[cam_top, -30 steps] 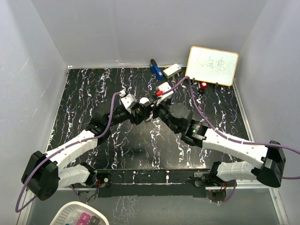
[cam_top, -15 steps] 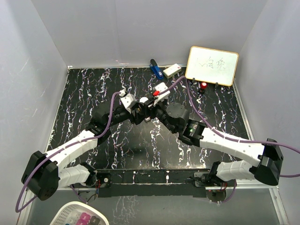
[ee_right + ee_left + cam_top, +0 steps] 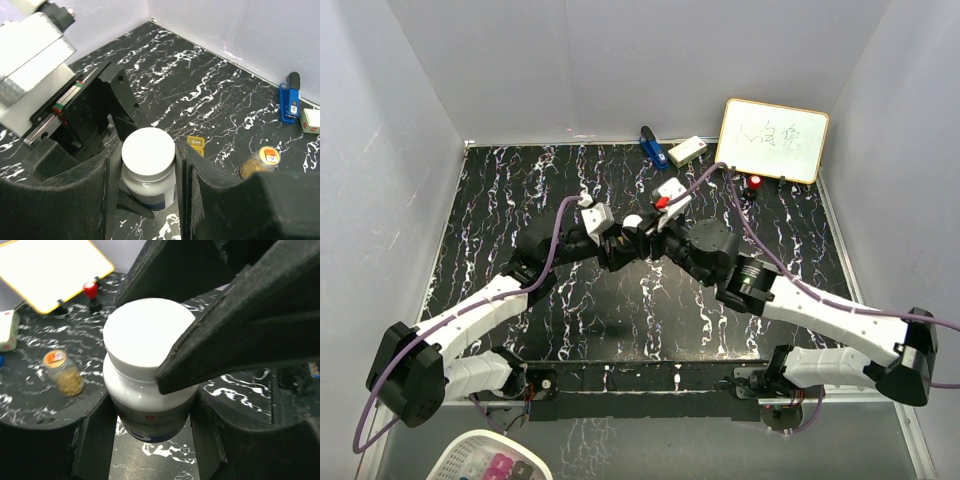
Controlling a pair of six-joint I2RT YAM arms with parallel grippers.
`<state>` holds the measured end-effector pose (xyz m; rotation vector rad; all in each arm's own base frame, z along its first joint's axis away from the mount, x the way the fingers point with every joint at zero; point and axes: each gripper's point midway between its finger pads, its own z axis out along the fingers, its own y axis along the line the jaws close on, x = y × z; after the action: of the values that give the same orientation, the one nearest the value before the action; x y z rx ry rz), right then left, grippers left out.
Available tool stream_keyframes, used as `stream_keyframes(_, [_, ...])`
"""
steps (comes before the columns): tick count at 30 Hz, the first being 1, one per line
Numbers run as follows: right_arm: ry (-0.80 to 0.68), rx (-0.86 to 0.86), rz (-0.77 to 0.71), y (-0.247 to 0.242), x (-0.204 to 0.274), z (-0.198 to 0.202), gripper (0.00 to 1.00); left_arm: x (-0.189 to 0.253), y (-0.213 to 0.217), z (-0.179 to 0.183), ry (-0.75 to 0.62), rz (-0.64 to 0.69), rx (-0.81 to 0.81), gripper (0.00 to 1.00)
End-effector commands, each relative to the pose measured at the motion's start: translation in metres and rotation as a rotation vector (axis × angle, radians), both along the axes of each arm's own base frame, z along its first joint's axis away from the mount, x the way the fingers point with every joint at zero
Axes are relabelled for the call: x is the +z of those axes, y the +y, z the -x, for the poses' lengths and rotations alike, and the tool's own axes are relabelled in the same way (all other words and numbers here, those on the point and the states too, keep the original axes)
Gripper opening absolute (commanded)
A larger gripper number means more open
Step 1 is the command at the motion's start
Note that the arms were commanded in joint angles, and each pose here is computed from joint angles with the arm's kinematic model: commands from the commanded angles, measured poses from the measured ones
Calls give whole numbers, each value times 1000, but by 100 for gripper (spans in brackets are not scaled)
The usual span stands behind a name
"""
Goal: Sort the pills into containers
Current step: Unscrew the lid of the pill bottle.
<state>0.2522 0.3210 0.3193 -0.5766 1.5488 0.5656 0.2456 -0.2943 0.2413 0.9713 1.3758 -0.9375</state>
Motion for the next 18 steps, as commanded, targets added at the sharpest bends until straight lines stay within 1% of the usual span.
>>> stream_keyframes(1, [-44, 153, -112, -4, 48, 34, 0, 45, -15, 53, -100, 59, -335, 0])
stream_keyframes(2, [-49, 177, -120, -6, 50, 40, 0, 52, -15, 67, -107, 73, -418, 0])
stream_keyframes(4, [-59, 222, -142, -11, 57, 52, 0, 64, -14, 87, -128, 102, -527, 0])
stream_keyframes(8, [-81, 321, -170, -15, 67, 73, 0, 87, -6, 117, -161, 160, -690, 0])
stream_keyframes(14, [-114, 441, -186, -14, 75, 95, 0, 107, 4, 142, -207, 225, -800, 0])
stream_keyframes(18, [-134, 519, -172, -9, 75, 105, 0, 109, 8, 152, -188, 231, -845, 0])
